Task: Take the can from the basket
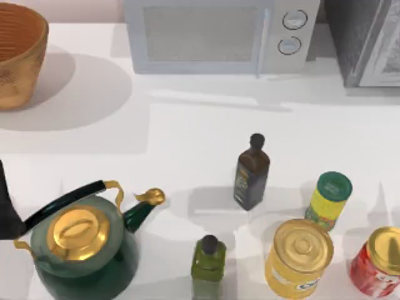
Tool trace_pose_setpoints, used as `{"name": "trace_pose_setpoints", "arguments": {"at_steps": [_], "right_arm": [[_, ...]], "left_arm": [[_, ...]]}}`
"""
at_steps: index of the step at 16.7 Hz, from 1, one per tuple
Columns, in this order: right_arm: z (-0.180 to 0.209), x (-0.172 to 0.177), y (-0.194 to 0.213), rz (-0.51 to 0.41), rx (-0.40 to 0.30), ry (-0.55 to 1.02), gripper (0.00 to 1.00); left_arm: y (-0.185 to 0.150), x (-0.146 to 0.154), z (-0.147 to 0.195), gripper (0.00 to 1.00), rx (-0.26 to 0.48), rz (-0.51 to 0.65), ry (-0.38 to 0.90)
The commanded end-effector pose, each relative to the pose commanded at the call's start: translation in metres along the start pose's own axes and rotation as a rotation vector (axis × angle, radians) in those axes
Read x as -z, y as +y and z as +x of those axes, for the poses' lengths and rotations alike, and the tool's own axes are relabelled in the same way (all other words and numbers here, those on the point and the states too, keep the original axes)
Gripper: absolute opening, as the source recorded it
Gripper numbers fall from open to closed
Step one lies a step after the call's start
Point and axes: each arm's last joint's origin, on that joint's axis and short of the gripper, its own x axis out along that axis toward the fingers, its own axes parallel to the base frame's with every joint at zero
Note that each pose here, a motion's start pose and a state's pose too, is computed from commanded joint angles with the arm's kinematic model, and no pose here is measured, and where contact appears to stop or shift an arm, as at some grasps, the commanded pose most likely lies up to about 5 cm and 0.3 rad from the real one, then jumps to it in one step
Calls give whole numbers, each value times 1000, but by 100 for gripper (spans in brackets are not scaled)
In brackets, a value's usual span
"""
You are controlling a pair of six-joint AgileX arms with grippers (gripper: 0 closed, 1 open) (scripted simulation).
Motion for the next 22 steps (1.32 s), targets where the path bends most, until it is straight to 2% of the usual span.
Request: {"name": "trace_pose_setpoints", "arguments": {"at_steps": [3,6,12,15,18,22], "right_arm": [[0,0,0,0,0,0,100],[0,0,0,0,0,0,100],[0,0,0,0,0,0,100],[0,0,0,0,0,0,100],[0,0,0,0,0,0,100],[0,0,0,0,0,0,100]], "left_arm": [[0,-2,0,100,0,1,4],[1,-19,1,100,-1,6,45],[6,-93,29,100,-4,24,239],[13,-133,67,100,-3,30,382],[25,-162,122,100,0,28,543],[49,-170,212,100,10,13,766]]}}
